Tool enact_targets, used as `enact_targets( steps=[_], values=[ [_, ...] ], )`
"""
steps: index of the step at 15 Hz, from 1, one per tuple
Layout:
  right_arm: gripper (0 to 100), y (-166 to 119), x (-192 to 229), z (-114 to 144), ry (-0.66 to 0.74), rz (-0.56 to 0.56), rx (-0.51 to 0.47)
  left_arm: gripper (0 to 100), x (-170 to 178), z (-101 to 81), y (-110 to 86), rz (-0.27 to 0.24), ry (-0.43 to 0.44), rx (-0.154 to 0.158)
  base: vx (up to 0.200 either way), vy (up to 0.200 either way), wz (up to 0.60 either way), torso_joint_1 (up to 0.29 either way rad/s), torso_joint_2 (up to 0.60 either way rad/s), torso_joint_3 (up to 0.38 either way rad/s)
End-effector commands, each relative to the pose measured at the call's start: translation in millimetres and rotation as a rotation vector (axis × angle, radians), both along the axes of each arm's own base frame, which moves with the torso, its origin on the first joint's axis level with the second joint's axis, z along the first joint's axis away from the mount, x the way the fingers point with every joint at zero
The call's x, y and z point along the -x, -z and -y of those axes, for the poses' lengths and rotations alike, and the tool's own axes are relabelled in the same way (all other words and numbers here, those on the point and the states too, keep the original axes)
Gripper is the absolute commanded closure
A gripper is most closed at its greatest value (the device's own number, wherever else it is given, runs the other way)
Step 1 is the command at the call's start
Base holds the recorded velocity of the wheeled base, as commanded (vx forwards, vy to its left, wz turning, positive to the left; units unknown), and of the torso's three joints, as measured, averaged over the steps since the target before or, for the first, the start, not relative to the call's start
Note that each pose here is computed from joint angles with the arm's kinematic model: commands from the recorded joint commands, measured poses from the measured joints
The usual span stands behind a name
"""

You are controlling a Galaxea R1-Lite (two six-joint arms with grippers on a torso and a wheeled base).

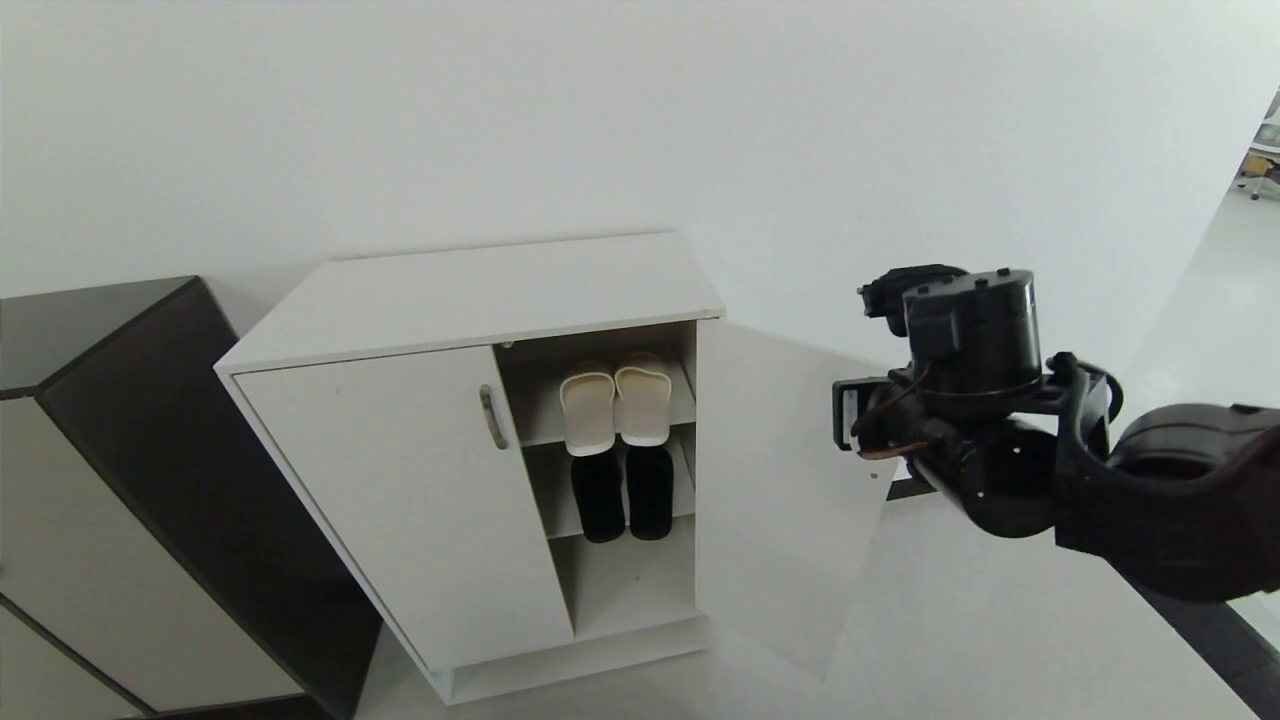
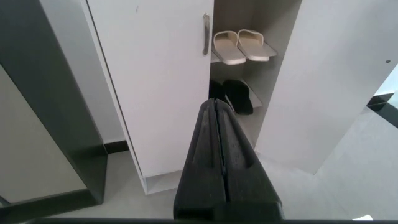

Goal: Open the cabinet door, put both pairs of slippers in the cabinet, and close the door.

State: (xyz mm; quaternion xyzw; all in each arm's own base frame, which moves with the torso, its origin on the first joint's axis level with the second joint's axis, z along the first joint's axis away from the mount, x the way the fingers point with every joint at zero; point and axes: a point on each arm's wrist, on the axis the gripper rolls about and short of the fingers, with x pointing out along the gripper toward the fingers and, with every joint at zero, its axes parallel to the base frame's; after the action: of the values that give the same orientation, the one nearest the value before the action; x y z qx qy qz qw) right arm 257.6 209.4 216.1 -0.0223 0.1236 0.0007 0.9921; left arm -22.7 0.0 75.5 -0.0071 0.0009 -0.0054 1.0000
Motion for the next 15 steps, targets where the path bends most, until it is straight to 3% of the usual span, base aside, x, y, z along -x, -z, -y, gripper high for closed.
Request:
enact_targets(
  steps=[1,7,10,15],
  values=[
    [100,-40.8,7.8,7.9,0.020,0.045,-0.121,100,0.0,0.0,0.0,0.000,0.000,0.000,0.000,0.000,0.00,0.000,0.00,0.000],
    [100,-42.6,-7.6,16.9,0.068,0.050,-0.141,100,0.0,0.0,0.0,0.000,0.001,0.000,-0.200,0.000,0.00,0.002,0.00,0.002],
    [100,-40.5,-20.4,26.9,0.041,0.043,-0.166,100,0.0,0.0,0.0,0.000,0.001,0.000,0.000,0.000,0.00,0.000,0.00,0.000],
    [100,-21.1,-69.8,40.0,0.116,0.060,-0.183,100,0.0,0.0,0.0,0.000,0.000,0.001,0.000,0.000,0.00,0.000,0.00,0.000]
  ],
)
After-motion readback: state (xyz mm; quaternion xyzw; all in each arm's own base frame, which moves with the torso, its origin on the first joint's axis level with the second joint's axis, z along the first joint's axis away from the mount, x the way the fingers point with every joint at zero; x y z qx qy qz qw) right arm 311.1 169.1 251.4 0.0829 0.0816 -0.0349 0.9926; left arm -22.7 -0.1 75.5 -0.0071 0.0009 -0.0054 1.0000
